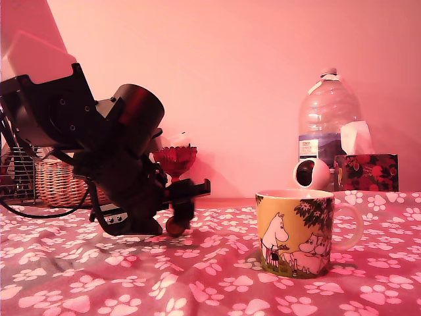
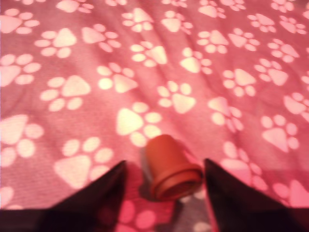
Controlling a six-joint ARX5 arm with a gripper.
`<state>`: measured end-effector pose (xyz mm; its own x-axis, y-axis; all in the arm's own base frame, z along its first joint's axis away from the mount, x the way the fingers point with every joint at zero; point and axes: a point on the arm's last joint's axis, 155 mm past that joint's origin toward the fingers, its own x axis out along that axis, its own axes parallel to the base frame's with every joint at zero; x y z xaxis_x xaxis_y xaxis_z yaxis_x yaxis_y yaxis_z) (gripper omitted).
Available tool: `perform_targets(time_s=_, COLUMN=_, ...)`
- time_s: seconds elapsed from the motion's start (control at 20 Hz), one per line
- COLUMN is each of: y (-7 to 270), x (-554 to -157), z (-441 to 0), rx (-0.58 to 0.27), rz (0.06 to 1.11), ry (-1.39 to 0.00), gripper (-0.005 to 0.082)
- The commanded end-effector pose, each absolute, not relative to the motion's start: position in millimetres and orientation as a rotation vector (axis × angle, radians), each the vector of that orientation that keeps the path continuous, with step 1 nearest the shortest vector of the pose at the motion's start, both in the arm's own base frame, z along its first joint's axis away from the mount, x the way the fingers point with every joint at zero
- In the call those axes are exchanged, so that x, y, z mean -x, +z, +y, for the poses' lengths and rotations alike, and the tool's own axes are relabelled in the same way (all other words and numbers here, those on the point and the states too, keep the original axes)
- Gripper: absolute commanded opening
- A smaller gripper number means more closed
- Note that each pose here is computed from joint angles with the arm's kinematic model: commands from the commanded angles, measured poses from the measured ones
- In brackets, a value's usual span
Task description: Pick the coffee capsule and then drop it inside the coffee cup in front of you
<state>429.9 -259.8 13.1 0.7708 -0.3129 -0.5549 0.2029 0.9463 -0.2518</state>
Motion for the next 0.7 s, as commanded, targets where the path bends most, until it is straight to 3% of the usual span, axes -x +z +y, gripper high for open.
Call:
perform_targets(time_s=0.0, y=4.7, x=-430.2, z=-260.0, rx=0.18, rz=0.646, ry=-0.277, gripper=0.0297)
perform_targets(time_s=0.25, y=6.9, x=-426.9, z=-268.2, rx=0.17, rz=0.653, ry=-0.329, gripper=0.0297)
perform_targets(time_s=0.65, y=36.5, x=-415.6, z=-283.2, rx=0.0, rz=0.614, ry=-0.499, gripper=0.0298)
